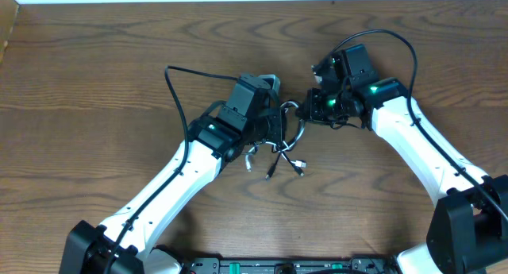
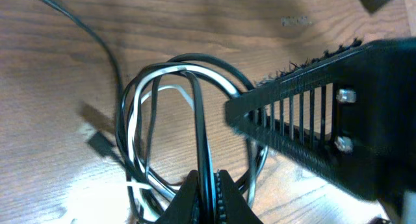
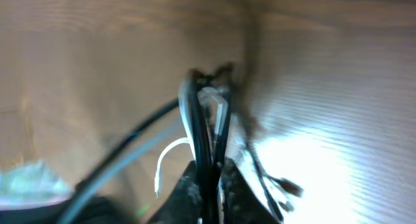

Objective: Untangle cables
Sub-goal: 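Pull the cable bundle apart, left gripper leftward, right gripper rightward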

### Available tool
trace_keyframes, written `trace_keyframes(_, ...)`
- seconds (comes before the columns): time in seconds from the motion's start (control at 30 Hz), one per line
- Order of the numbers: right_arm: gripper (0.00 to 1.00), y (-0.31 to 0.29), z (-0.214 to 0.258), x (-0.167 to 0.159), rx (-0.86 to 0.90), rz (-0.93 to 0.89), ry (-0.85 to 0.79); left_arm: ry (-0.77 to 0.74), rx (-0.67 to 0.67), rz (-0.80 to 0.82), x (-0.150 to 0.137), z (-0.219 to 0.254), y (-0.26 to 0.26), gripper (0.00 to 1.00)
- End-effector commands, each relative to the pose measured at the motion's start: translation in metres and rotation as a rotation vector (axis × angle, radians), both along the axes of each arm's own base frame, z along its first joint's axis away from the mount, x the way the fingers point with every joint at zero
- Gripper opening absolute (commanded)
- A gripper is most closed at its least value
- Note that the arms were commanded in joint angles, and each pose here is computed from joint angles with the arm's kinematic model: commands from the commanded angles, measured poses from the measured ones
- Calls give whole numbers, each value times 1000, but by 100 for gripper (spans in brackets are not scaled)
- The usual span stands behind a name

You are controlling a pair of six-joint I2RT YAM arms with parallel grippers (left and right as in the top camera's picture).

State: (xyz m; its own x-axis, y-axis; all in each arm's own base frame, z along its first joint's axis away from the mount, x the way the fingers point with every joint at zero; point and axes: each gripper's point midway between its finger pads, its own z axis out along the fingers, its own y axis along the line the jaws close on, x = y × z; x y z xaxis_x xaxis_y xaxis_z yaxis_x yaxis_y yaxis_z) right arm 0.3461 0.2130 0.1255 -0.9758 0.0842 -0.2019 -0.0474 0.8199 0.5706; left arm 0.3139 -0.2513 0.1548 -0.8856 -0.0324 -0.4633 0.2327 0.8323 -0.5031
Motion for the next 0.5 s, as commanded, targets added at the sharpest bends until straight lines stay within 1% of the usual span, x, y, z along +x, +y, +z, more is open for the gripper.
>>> trace_keyframes(0.0,1,-28,-18,7,-151,-115,7,-79,-18,31,13,27,13,7)
trace_keyframes(0.1,1,-43,-25,2,-223,-142,31,-133,-44,72,20,49,29,7)
trace_keyframes(0.23,1,-70,-32,1,-318,-171,45,-198,-51,138,23,76,63,7)
trace_keyframes(0.33,1,-100,-37,-2,-387,-212,79,-214,-16,191,23,83,96,7)
trace_keyframes(0.47,1,-133,-39,-4,-415,-248,121,-193,36,271,21,81,138,8)
